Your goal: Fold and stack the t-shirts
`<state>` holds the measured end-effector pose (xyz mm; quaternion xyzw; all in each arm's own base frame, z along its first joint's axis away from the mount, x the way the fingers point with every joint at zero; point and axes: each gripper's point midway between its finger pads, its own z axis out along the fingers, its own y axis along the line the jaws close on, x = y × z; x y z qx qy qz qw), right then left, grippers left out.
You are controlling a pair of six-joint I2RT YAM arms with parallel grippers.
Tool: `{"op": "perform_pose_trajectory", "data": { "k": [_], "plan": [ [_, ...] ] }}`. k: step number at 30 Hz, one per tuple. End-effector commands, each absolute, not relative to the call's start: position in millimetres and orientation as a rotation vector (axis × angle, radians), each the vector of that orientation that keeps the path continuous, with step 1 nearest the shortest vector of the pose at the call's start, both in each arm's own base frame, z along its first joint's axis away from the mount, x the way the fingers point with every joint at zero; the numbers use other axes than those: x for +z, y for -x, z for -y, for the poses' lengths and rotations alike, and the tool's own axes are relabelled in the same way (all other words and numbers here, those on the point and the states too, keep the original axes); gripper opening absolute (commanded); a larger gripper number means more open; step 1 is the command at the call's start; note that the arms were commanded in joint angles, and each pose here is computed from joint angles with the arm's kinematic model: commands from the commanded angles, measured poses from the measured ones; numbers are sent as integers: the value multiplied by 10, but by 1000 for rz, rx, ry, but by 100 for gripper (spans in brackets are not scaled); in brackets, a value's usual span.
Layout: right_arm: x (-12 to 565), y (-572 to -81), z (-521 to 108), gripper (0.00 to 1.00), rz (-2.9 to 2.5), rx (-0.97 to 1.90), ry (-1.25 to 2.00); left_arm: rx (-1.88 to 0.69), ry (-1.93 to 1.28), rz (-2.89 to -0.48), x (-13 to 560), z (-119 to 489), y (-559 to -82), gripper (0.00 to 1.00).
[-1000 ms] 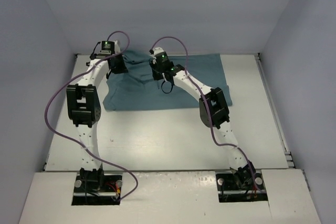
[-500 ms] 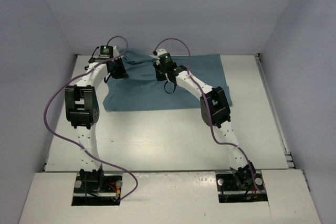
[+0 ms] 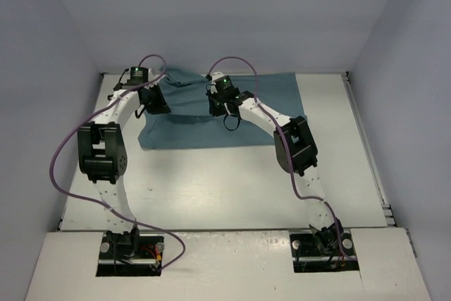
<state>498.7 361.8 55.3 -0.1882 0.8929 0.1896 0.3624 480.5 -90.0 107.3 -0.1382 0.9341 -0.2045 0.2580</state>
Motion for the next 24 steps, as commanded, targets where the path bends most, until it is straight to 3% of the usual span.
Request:
{"op": "perform_pose_trajectory", "data": {
  "k": [1, 11, 24],
  "plan": [
    [1391, -4960, -3708, 0, -2151, 566, 452, -544, 394, -2437, 1561, 809, -4708, 0],
    [1058, -4705, -3735, 0, -2233, 561, 483, -486, 478, -2560, 1106, 747, -4329, 0],
    [773, -4508, -3636, 3, -2312, 516, 470, -410, 505, -2608, 830, 699, -4231, 0]
  ]
}}
